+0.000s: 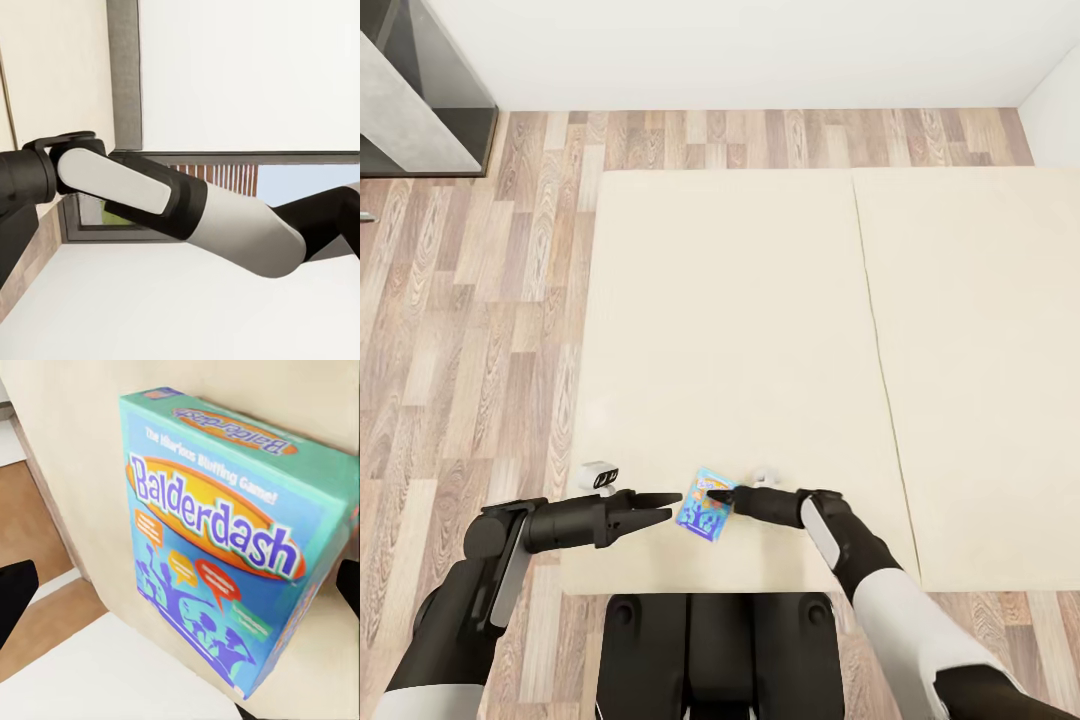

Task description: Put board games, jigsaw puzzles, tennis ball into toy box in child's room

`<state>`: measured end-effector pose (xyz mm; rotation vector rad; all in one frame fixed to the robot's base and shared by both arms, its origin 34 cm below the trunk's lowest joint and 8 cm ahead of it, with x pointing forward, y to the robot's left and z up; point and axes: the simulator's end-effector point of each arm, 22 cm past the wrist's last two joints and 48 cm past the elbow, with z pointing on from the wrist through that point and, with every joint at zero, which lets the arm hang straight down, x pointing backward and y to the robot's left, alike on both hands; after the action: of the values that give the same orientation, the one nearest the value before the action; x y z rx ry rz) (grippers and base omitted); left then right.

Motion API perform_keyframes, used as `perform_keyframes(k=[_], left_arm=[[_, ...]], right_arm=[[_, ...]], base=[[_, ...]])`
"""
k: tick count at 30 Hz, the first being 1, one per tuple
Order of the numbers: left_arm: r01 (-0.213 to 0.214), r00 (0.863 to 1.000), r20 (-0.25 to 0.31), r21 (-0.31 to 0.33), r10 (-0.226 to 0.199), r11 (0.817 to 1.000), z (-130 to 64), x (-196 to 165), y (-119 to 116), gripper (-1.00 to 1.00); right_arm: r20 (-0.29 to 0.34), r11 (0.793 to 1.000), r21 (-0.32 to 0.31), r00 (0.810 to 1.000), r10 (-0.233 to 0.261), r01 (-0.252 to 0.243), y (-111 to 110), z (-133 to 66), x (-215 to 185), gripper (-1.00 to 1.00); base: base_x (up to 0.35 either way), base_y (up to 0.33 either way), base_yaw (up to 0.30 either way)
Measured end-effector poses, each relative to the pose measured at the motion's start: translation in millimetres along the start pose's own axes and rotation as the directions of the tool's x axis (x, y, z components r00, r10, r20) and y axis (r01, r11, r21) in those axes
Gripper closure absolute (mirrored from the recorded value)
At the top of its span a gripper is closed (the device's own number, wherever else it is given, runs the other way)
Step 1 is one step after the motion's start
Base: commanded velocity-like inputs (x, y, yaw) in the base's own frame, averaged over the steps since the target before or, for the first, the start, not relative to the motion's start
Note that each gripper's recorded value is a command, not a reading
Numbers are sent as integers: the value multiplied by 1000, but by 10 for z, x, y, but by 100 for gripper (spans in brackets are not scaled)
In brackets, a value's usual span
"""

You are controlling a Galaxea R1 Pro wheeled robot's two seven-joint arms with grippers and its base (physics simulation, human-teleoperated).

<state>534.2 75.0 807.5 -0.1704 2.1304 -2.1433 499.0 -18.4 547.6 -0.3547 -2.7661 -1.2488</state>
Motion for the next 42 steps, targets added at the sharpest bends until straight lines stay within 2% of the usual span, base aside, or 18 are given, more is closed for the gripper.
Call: perform_keyframes(k=[4,15,25,29,42], left_arm=[[0,1000,0,1,0,1000,0,0,-2,-100],[0,1000,0,0,0,1000,1,1,0,-100],[0,1000,0,1,0,1000,1,1,-2,-100],[0,1000,0,1,0,1000,1,1,-2,-100],[0,1000,-2,-1,0,1000,-9,2,1,-100]], right_arm=[[5,999,32,1000,-5,5,-43,7,-55,-100],[2,999,46,1000,-12,11,-52,41,-32,-100],[5,999,35,1000,-9,8,0,81,-13,-100],[-1,1000,-1,1000,-8,8,237,209,31,-100],[42,999,1,998,-45,45,244,216,-57,-100]], base=[[0,0,0],[0,0,0],[0,0,0],[0,0,0],[0,0,0]])
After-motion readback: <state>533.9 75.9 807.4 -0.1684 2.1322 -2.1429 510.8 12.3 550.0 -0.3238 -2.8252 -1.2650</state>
